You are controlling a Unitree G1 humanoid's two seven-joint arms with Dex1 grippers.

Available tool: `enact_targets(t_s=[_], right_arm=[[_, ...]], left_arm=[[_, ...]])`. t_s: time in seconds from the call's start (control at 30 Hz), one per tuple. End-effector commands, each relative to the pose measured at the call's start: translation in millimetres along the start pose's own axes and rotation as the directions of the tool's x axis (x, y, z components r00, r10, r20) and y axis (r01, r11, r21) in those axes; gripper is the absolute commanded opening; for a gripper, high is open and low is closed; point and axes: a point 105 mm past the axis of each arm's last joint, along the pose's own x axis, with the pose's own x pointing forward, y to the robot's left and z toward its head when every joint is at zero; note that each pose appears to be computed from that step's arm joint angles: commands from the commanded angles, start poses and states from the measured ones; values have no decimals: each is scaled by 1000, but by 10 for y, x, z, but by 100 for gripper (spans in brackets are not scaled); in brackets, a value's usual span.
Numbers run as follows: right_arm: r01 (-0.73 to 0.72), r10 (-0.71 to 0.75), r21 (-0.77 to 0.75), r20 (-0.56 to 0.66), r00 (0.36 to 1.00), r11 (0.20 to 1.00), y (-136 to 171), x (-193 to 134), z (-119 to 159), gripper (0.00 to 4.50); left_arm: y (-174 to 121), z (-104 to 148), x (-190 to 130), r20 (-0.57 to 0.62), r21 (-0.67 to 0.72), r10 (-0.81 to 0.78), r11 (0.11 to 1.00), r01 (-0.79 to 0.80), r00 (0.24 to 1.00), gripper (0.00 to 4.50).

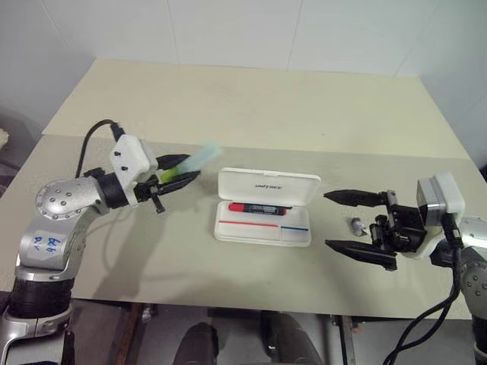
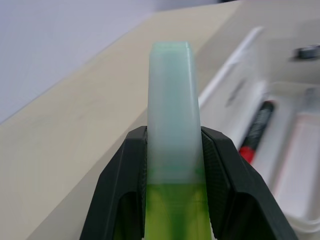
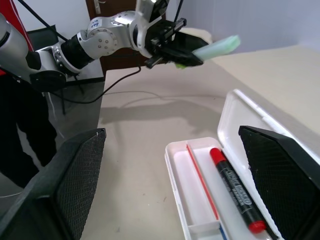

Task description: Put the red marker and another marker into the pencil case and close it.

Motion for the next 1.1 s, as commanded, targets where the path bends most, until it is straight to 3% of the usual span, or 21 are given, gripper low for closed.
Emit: enact_targets(t_s=[0.03,0.23,0.37,0.47,0.67,1.1], right_arm=[[12,-12,-36,-6,1000,999,32,-134,26,450],[54,-55,-39,-28,998,998,47,-205,-39,450],[64,-66,-42,-27,997,997,56,-202,-61,450],[73,-75,-43,-32,997,996,58,-220,-88,450],[94,-96,-45,-32,995,995,77,-210,-127,450],[118,-119,-38,-31,992,992,113,-111,-213,450]], left_arm=[[-158,209,134,96,66,-134,990,128,986,110],[-441,199,350,156,36,-292,956,290,944,110],[-597,-1,473,118,2,-386,921,389,915,110],[-569,-219,598,23,-56,-391,918,392,920,110],[-580,-469,640,-67,-37,-457,890,455,887,110],[-620,-499,758,-124,7,-546,834,551,829,110]])
